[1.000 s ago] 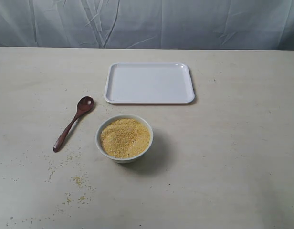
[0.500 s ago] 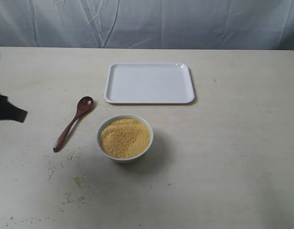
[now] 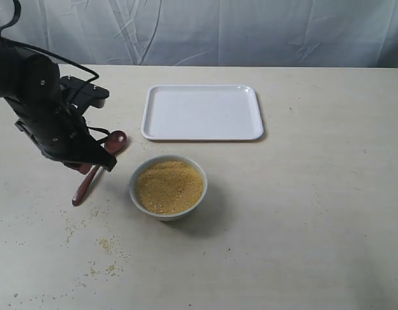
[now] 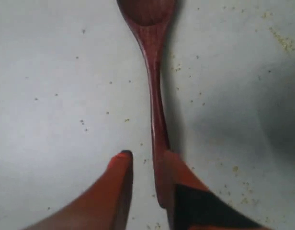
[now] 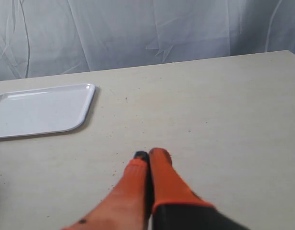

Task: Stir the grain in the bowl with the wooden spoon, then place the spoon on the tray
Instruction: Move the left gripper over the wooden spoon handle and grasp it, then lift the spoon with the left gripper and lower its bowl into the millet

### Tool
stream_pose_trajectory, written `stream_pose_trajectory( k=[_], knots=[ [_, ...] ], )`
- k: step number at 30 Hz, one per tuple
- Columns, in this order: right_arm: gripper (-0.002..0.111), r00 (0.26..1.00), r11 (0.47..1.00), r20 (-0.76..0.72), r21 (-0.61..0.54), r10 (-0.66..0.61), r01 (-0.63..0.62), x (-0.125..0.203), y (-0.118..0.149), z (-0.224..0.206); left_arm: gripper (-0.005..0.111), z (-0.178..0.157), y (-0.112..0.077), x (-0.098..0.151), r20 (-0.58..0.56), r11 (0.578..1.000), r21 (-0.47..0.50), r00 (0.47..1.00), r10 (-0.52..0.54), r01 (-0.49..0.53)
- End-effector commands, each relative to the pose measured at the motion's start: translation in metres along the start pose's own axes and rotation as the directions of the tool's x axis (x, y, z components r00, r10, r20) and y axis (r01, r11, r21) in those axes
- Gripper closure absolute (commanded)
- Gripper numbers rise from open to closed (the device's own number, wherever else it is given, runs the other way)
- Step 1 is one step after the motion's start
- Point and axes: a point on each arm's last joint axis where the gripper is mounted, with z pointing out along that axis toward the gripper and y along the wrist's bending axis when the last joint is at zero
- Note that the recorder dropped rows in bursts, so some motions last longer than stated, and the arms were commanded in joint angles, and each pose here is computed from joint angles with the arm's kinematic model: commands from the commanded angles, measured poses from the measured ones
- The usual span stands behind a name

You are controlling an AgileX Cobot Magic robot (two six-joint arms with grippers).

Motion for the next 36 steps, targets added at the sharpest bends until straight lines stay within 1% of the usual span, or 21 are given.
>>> stream_pose_trajectory(
  k=[1, 3, 7, 17, 21, 22, 23, 24, 27, 32, 36],
  knots=[
    [0.108, 1.000, 1.000, 0.016, 0.005, 0.002, -0.002, 0.000, 0.000, 0.000, 0.062, 0.010, -0.003, -0.004, 0.008, 1.000, 0.011, 1.000, -0.003, 0.003],
    [0.108, 1.000, 1.000, 0.016, 0.005, 0.002, -0.002, 0.000, 0.000, 0.000, 0.059, 0.009, -0.004, -0.007, 0.034, 1.000, 0.018, 0.999, -0.012, 0.012],
    [0.108, 1.000, 1.000, 0.016, 0.005, 0.002, -0.002, 0.000, 0.000, 0.000, 0.059, 0.013, -0.004, -0.011, 0.074, 1.000, 0.017, 0.997, -0.003, 0.002],
    [0.108, 1.000, 1.000, 0.016, 0.005, 0.002, -0.002, 0.000, 0.000, 0.000, 0.061, 0.036, -0.006, -0.007, 0.010, 1.000, 0.022, 1.000, 0.017, -0.017],
    [0.108, 1.000, 1.000, 0.016, 0.005, 0.002, -0.002, 0.000, 0.000, 0.000, 0.070, 0.038, -0.005, -0.008, 0.014, 0.999, 0.011, 0.999, 0.033, -0.033],
    [0.108, 1.000, 1.000, 0.016, 0.005, 0.002, -0.002, 0.000, 0.000, 0.000, 0.077, 0.038, -0.006, -0.008, 0.014, 1.000, 0.015, 1.000, 0.028, -0.028],
    [0.108, 1.000, 1.000, 0.016, 0.005, 0.002, -0.002, 0.000, 0.000, 0.000, 0.082, 0.038, -0.006, -0.008, 0.014, 1.000, 0.016, 1.000, 0.026, -0.026],
    [0.108, 1.000, 1.000, 0.016, 0.005, 0.002, -0.002, 0.000, 0.000, 0.000, 0.091, 0.038, -0.006, -0.008, 0.018, 1.000, 0.017, 1.000, 0.024, -0.024],
    [0.108, 1.000, 1.000, 0.016, 0.005, 0.002, -0.002, 0.000, 0.000, 0.000, 0.107, 0.038, -0.006, -0.008, 0.022, 1.000, 0.017, 0.999, 0.024, -0.024],
    [0.108, 1.000, 1.000, 0.016, 0.005, 0.002, -0.002, 0.000, 0.000, 0.000, 0.107, 0.038, -0.005, -0.009, 0.025, 0.999, 0.011, 0.999, 0.036, -0.036],
    [0.108, 1.000, 1.000, 0.016, 0.005, 0.002, -0.002, 0.000, 0.000, 0.000, 0.107, 0.020, -0.003, -0.010, 0.051, 0.993, -0.005, 0.991, 0.120, -0.120]
  ],
)
